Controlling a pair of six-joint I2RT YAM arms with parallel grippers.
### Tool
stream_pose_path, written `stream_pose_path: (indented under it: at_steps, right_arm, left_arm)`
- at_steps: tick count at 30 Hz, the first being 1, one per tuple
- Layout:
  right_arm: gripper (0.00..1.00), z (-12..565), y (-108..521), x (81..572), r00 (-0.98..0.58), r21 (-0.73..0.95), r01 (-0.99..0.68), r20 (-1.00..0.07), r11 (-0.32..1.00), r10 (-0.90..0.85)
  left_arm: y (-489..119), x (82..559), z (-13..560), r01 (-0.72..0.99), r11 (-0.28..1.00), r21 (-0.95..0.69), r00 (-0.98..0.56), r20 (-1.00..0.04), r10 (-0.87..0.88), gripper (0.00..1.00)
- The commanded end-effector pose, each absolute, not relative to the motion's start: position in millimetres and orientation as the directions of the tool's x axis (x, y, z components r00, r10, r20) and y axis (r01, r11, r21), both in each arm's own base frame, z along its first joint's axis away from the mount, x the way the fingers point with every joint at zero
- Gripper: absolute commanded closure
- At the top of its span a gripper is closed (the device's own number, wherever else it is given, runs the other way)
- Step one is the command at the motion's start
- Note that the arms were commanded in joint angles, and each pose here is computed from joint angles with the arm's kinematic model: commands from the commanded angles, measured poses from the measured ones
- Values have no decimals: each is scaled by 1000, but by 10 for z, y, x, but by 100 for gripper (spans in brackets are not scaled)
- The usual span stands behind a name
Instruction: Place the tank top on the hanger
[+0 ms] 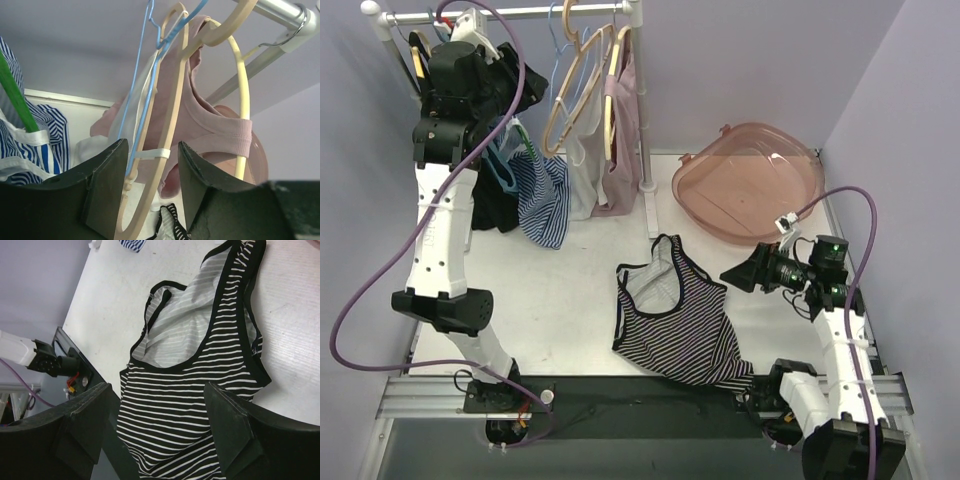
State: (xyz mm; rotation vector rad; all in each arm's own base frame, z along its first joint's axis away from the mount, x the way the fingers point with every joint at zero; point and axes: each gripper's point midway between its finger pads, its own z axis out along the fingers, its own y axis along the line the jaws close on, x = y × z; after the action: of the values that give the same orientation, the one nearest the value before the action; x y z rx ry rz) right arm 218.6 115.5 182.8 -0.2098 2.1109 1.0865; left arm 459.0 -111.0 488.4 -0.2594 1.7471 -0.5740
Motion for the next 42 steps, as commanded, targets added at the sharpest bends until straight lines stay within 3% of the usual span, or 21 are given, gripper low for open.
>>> stream_pose_path:
  at_steps: [1, 27, 33, 38, 42]
  right_arm:
    - [25, 1952, 1174, 2132, -643, 638, -509, -728, 578, 237]
    - [25, 1916, 1071, 2136, -586, 636, -500, -748, 587, 311]
    - [25, 1910, 1081, 2121, -589, 641, -501, -745, 581, 313]
    - [25, 1905, 1075, 2123, -589, 642, -499, -744, 582, 315]
    - [25, 1903, 1063, 2132, -588, 643, -494, -743, 585, 319]
  left_arm:
    - [-1056, 4651, 4939, 129, 878, -461, -218, -877, -429, 46]
    - [-1274, 5003, 4283, 121, 952, -280, -335, -915, -226, 60]
    - [-1175, 5057, 4265, 65, 978, -197, -305, -937, -169, 71]
    - [-1218, 5047, 4439, 95, 974, -207, -260, -949, -177, 98]
    - [-1203, 4976, 4604, 98, 970, -221, -224, -955, -195, 100]
